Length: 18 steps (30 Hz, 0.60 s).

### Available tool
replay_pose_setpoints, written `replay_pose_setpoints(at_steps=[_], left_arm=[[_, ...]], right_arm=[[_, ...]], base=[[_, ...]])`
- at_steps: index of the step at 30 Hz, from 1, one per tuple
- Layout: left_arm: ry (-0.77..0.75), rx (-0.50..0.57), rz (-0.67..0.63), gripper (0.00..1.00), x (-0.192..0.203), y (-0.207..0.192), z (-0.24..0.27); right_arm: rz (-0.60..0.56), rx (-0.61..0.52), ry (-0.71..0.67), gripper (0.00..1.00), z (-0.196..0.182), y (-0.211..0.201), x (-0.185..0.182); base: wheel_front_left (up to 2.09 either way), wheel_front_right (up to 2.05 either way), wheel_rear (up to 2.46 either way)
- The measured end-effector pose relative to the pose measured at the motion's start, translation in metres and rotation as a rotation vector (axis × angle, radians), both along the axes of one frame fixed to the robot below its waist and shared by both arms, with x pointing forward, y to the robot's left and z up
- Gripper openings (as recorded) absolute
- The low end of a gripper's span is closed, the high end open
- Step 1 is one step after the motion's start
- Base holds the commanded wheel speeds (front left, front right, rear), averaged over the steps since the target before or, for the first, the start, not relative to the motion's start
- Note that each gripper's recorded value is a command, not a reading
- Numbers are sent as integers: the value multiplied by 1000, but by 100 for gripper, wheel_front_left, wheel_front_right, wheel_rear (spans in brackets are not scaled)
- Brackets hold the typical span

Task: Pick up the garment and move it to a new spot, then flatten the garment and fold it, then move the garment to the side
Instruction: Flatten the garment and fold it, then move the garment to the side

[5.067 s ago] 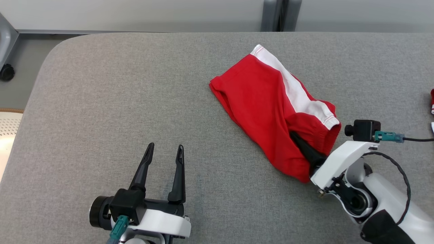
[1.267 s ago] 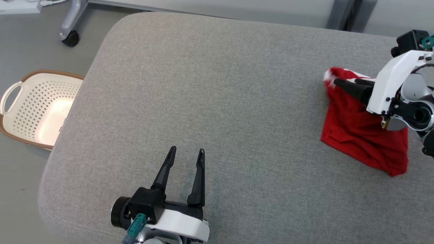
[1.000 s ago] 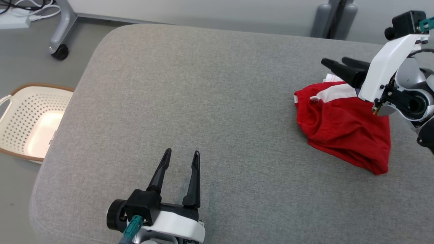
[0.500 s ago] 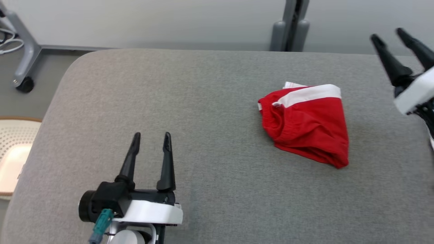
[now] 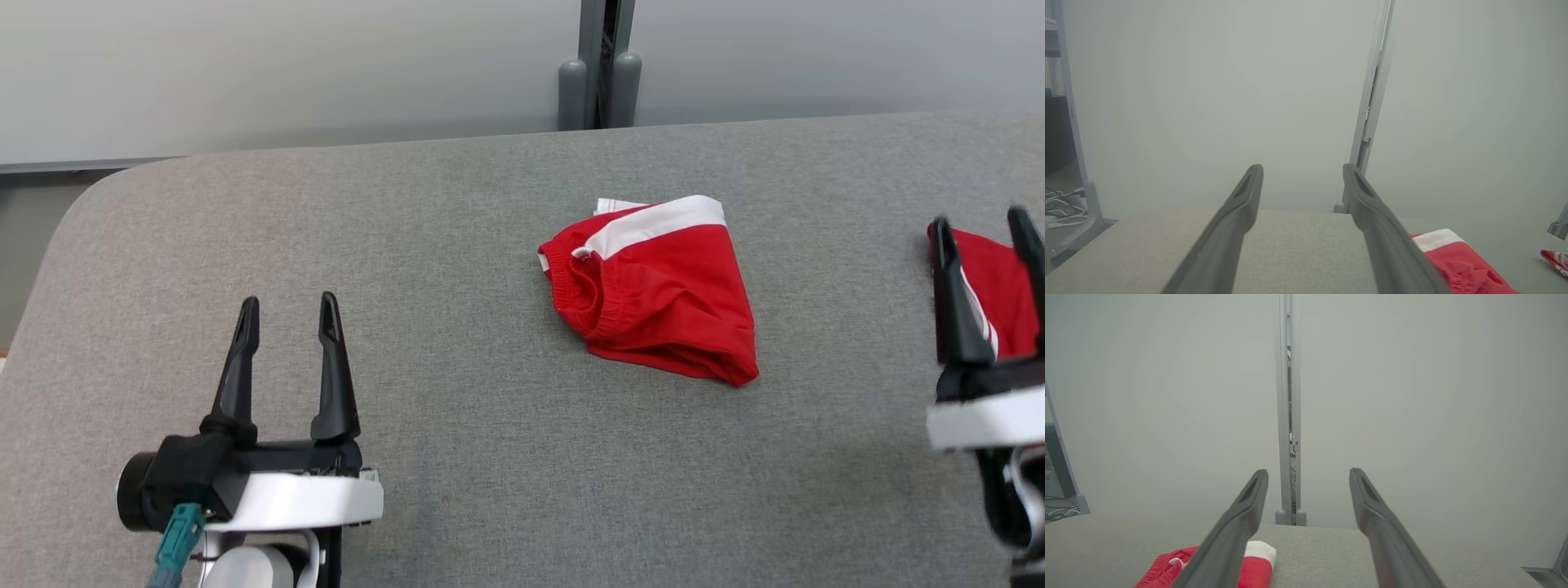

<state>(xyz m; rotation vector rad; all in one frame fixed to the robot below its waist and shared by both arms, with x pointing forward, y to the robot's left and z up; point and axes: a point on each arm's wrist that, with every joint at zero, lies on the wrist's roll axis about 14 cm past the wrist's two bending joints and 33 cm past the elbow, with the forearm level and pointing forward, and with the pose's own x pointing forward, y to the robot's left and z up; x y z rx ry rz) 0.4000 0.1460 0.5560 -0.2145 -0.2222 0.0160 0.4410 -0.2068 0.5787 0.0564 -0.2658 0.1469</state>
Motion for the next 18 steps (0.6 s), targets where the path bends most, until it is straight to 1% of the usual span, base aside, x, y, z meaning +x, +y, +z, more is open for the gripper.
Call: replay_pose_setpoints(at_steps=[3,8,11,14,18], left_arm=[[21,17,-3,100,-5,1,-8],[65,47,-25,100,-14,-5,-23],[87,48,-30,100,-19,-6,-30],[117,27,-30,100,-25,-6,-39],[114,24,-38,100,-29,-9,-37]], right_arm=[[-46,16,5,100,-9,0,-22],[-95,11,53,100,-29,-2,-44],[-98,16,76,100,-37,1,-49],[-98,19,98,100,-45,3,-54],[-101,32,105,100,-47,5,-56]], base=[[0,0,0],[0,0,0],[0,0,0],[0,0,0],[0,0,0]])
